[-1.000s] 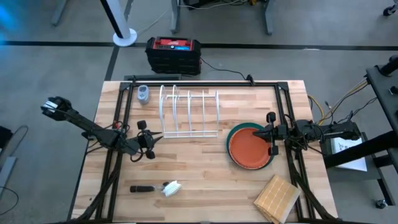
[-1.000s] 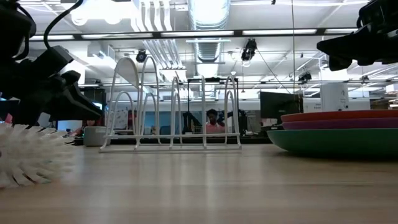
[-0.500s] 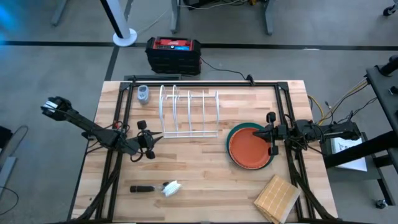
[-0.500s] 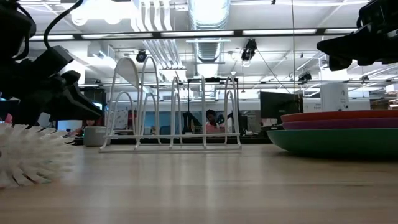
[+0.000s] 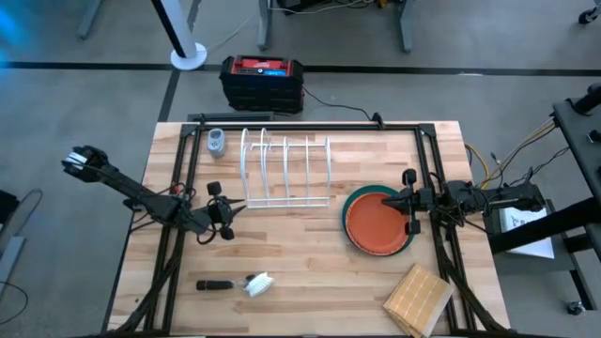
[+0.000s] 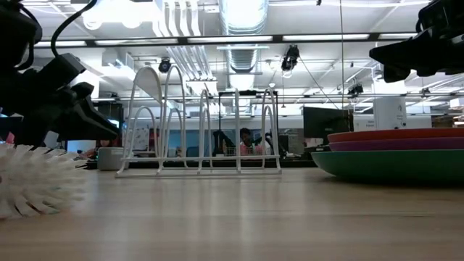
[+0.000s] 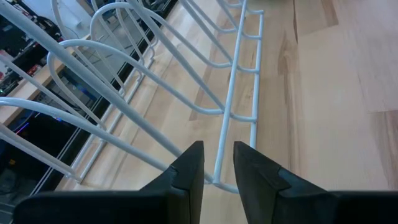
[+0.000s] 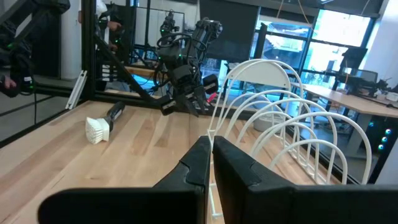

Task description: Sort dishes

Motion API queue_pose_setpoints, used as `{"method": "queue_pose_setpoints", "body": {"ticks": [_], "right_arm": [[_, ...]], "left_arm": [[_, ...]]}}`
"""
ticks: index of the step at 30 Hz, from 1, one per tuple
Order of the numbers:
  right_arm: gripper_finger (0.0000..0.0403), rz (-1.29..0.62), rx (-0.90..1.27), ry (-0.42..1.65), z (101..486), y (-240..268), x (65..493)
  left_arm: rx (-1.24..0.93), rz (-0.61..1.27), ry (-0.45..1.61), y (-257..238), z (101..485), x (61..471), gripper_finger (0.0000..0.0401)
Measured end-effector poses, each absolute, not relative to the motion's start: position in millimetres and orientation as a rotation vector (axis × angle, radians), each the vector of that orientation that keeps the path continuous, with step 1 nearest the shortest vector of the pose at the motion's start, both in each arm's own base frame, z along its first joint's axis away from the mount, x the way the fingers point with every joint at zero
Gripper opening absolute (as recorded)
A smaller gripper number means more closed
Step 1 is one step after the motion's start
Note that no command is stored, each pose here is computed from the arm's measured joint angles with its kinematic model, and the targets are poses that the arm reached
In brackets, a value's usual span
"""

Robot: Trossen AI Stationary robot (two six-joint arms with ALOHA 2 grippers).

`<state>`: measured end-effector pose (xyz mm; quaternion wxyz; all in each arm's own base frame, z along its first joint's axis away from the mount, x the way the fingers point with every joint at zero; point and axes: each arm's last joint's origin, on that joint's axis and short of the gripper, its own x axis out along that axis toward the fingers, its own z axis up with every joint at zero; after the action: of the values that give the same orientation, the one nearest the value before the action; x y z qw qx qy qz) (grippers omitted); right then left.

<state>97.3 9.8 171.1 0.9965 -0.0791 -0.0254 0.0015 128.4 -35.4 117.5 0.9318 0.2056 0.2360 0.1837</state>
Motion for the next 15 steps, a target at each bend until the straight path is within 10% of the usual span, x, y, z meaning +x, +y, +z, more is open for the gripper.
{"method": "queue_pose_setpoints", "body": {"ticks": [15], "right_arm": [[0.0014, 0.004, -0.076, -0.079, 174, 10, 97]], "left_arm": [[0.274, 0.382, 0.42, -41, 138, 140, 0.0076]]}}
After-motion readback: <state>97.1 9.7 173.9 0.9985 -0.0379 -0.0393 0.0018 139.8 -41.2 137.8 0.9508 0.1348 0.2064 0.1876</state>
